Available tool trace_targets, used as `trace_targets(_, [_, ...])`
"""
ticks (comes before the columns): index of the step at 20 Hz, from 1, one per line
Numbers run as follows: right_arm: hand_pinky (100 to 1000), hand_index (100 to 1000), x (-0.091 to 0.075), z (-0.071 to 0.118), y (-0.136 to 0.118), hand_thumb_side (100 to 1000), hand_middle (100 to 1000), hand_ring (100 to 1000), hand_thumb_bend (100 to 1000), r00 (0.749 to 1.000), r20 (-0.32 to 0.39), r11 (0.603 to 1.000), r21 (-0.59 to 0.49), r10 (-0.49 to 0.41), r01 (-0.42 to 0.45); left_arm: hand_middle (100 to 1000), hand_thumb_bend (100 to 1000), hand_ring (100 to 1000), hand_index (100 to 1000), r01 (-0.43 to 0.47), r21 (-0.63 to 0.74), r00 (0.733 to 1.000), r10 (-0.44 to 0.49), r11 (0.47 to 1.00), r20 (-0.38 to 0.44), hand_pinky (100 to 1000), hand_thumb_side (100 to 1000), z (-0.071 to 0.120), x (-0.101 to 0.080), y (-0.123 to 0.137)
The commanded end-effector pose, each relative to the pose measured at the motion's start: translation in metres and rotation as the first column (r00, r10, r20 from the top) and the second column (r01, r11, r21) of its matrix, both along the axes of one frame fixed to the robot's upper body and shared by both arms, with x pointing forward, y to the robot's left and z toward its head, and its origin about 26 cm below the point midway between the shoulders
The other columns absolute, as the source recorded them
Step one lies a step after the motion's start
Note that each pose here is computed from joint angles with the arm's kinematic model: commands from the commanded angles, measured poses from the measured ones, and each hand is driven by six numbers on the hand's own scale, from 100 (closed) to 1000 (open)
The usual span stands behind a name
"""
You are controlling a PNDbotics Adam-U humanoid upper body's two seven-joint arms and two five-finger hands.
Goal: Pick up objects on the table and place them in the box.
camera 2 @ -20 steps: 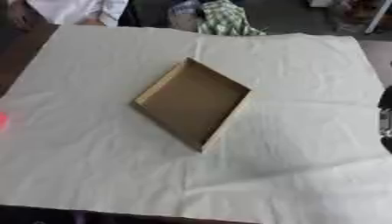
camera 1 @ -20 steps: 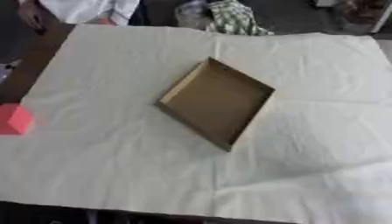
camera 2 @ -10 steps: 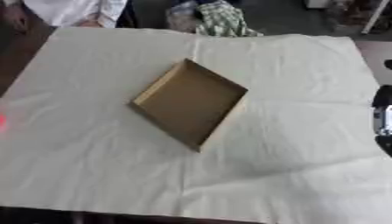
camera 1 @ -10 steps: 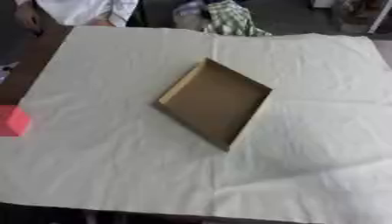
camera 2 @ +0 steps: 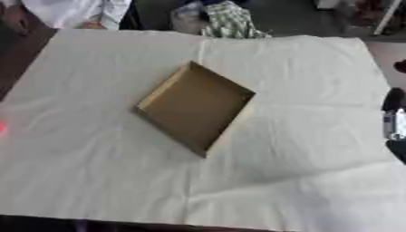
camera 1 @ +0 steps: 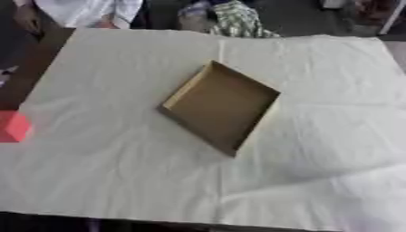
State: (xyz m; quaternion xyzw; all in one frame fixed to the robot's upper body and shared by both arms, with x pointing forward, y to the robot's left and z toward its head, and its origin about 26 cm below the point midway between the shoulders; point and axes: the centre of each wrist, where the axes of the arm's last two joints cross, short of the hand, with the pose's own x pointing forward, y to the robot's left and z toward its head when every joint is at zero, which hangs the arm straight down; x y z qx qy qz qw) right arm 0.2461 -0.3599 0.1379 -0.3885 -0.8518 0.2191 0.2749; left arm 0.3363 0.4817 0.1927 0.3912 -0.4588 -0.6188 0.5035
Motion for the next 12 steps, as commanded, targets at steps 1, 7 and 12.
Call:
trace_targets(1, [873, 786, 0.000, 0.010, -0.001, 815, 842, 787, 100, 1.000, 0.017, 0.999, -0.029, 0.014, -0.013, 788, 766, 841, 900, -0.041, 0.044, 0.999, 0.042, 0.998, -0.018, 768, 336, 0.017, 0.001, 0.014])
trace_targets(7, [873, 786, 0.001, 0.010, 0.000, 815, 842, 786, 100, 1.000, 0.015, 0.999, -0.029, 0.020, -0.019, 795, 732, 842, 904, -0.055, 0.062, 0.996, 0.059, 0.997, -0.067, 768, 249, 0.015, 0.009, 0.017])
trace_targets(12, [873, 786, 0.001, 0.010, 0.000, 815, 842, 786, 100, 1.000, 0.012, 0.999, -0.027, 0.023, -0.023, 789, 691, 839, 896, -0.055, 0.092, 0.993, 0.063, 0.994, -0.097, 766, 175, 0.016, 0.012, 0.017])
